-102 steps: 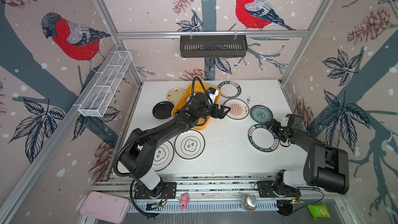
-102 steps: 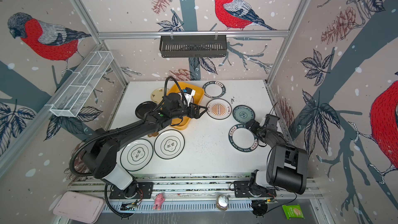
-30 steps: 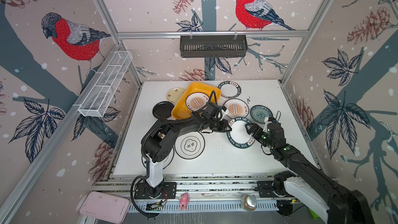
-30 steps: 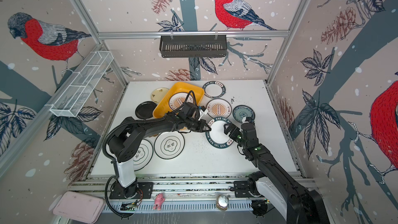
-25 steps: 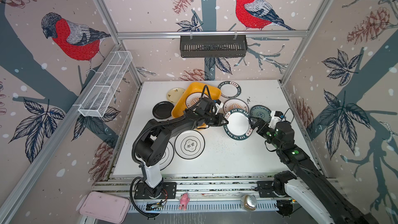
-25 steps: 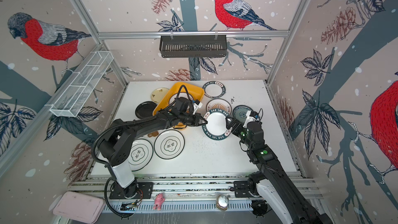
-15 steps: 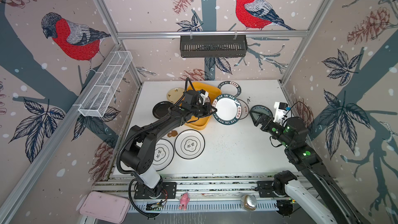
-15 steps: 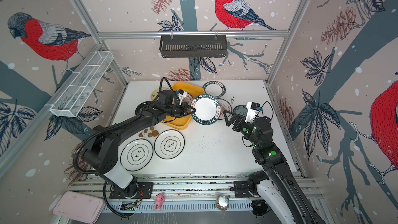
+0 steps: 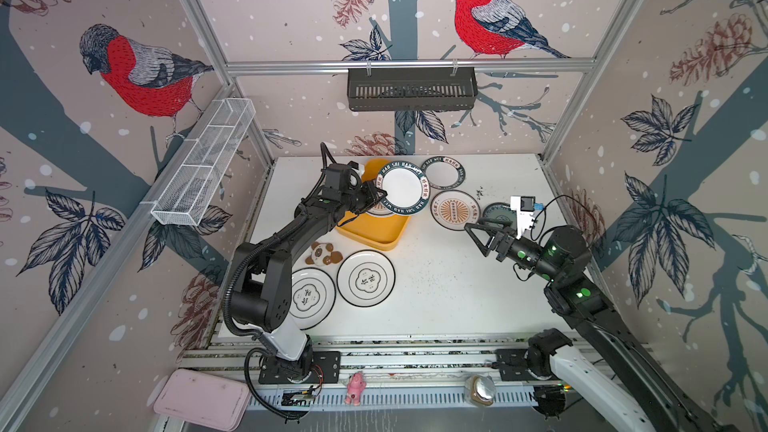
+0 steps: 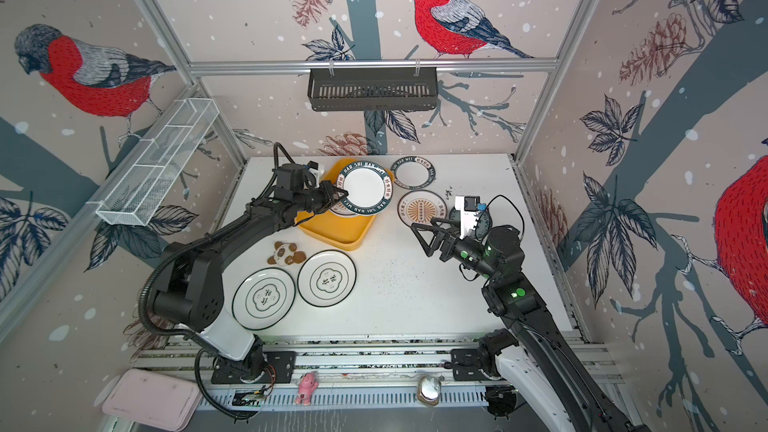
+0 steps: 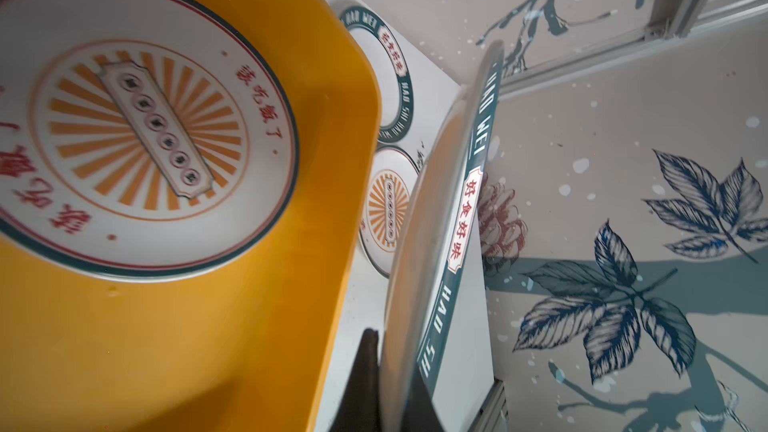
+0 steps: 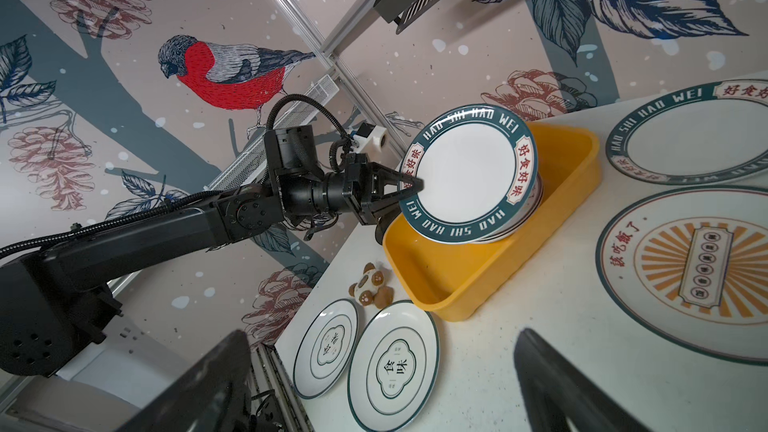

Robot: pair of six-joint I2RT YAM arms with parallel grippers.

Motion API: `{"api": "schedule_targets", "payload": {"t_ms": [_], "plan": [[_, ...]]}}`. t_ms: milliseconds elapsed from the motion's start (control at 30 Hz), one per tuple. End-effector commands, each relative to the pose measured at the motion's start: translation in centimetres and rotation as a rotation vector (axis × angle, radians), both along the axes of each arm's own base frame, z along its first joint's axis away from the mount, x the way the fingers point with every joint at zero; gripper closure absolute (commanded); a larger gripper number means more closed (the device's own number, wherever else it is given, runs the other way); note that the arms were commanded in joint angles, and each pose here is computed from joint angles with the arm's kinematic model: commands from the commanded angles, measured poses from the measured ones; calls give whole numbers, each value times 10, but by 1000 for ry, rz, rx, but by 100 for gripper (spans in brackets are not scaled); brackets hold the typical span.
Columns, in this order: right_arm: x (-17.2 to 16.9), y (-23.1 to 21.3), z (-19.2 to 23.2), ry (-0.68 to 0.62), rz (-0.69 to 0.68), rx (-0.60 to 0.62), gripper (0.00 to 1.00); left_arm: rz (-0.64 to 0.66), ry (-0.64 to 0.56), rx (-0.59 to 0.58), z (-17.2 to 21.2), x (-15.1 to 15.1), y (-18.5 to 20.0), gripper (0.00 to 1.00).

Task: Place the plates into the plastic bin on the countertop
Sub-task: 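Carry the green-rimmed plate upright into the yellow bin with the left gripper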

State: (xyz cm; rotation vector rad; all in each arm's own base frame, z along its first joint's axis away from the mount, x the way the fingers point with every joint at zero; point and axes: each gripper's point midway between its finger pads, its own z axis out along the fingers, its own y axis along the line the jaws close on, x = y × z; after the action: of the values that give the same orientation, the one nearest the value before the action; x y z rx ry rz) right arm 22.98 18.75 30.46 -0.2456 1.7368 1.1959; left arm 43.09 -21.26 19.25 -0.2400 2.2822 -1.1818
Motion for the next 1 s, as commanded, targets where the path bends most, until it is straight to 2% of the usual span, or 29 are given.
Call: {"api": "schedule_targets", "payload": {"t_ms": [0,167,567,967], "plan": [[-5,6,14,-88,44,16,1,97,-26,0,3,24,19,100],[8,3,11,-87,-12,6,1,169,30,-28,-20,45,40,100],[39,15,9,-100,-17,-50,0,211,128,-48,-64,85,41,100],[63,18,-6,-56,-38,-94,1,246,189,-56,-92,92,41,100]]}}
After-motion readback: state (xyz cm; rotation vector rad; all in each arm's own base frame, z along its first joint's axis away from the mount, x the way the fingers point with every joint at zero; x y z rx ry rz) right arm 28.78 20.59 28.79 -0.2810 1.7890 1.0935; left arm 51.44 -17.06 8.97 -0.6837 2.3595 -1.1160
